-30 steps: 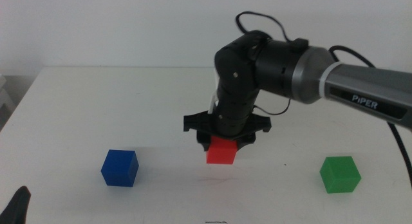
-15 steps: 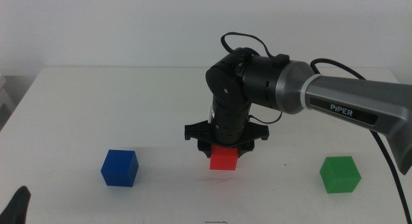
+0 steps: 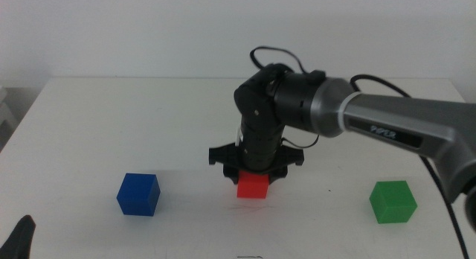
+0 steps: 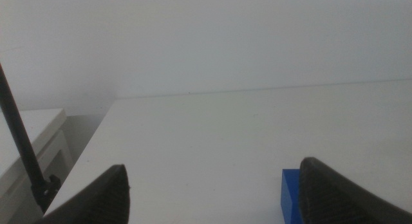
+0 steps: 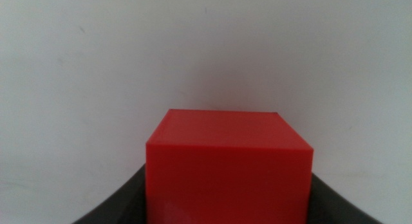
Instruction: Stack red cubes first, then green, then blue cubes in a specific spot.
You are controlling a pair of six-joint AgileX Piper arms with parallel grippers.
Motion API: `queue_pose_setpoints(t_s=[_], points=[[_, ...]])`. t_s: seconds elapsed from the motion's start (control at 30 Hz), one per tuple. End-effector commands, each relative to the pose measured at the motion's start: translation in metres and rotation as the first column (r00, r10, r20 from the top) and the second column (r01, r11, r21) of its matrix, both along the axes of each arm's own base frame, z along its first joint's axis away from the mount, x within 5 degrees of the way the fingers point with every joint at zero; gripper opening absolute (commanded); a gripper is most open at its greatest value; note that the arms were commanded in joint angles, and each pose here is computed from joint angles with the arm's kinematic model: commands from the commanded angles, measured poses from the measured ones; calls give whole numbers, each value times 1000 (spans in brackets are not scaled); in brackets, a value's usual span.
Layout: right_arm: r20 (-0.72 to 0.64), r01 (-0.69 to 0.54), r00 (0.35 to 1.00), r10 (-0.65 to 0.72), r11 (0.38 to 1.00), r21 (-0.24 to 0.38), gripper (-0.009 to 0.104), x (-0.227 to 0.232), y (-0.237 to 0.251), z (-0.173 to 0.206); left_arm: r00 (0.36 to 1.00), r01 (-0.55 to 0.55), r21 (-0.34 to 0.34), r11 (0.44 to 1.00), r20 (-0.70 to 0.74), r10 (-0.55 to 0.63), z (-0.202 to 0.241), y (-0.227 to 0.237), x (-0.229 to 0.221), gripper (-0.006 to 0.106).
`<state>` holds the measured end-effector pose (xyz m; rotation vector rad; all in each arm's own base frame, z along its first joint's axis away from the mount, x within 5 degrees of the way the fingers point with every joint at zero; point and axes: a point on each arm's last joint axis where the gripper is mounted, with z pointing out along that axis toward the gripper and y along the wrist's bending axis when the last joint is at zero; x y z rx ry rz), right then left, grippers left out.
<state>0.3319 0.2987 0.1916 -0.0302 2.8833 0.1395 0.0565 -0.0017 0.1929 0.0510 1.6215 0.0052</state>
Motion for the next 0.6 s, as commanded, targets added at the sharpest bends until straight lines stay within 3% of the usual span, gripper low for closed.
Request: queue_pose_setpoints(t_s=[0.0, 0.27, 0.43, 0.47, 0.5, 0.57], points=[[58, -13, 998, 11, 1000, 29, -1, -2, 1, 25, 995, -2, -26, 1000, 100, 4, 9, 0, -2, 87], [34, 4, 999, -5, 1000, 8, 1, 0, 2, 13, 995, -2, -26, 1000, 100, 4, 9, 0, -2, 87], [40, 9, 999, -10, 1000, 12, 15, 0, 2, 13, 995, -2, -26, 1000, 100, 4, 9, 0, -2, 87], [57, 3, 998, -4, 1000, 25, 42, 2, 3, 14, 995, -2, -26, 1000, 100, 4, 9, 0, -2, 87], [68, -6, 998, 4, 999, 33, 58, 2, 4, 15, 995, -2, -26, 1000, 100, 4, 9, 0, -2, 87], [79, -19, 997, 16, 999, 39, 74, 3, 5, 15, 995, -2, -26, 1000, 100, 4, 9, 0, -2, 87]])
